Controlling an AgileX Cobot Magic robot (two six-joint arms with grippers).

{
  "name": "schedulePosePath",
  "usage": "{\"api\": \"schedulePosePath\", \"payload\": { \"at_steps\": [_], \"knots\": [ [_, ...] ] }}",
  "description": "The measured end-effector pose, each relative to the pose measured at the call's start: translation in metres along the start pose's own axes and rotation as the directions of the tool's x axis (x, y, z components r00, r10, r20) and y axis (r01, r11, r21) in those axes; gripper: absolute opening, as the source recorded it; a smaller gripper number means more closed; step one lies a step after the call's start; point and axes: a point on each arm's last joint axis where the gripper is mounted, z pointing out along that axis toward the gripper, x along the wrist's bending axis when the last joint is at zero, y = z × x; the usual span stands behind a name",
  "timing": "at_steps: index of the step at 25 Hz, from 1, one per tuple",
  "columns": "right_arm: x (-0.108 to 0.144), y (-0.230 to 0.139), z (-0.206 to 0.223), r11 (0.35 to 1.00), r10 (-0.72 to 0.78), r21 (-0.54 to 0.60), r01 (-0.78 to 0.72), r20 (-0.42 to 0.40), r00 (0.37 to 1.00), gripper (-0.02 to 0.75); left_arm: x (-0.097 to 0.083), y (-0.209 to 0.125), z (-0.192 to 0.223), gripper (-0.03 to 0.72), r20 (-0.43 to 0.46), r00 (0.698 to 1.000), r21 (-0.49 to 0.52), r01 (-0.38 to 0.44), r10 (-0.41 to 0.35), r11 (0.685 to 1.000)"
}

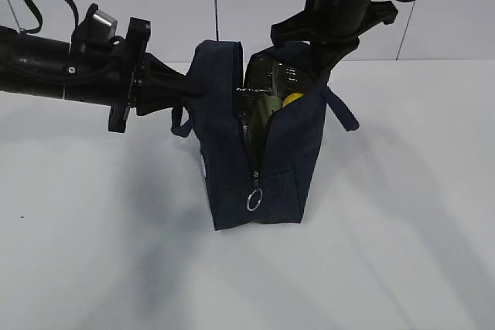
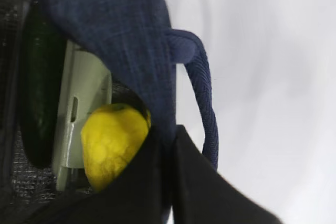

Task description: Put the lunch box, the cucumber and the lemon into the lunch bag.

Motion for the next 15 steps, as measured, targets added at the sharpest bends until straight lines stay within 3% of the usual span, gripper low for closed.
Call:
{"api": "schedulePosePath", "payload": {
  "at_steps": [6,15],
  "knots": [
    [-0.003,0.001,0.0,1.0,0.021,-0.008,-0.021,0.035,0.999,0.003,-0.012,0.016,0.004,-0.003,0.016,0.996,-0.01,-0.085,0.085,0.996],
    [0.005,0.0,0.008,0.999,0.051,0.018,-0.05,-0.043,0.998,0.003,-0.017,0.012,0.008,-0.001,-0.015,0.986,0.059,-0.167,0.169,0.984]
  ]
}}
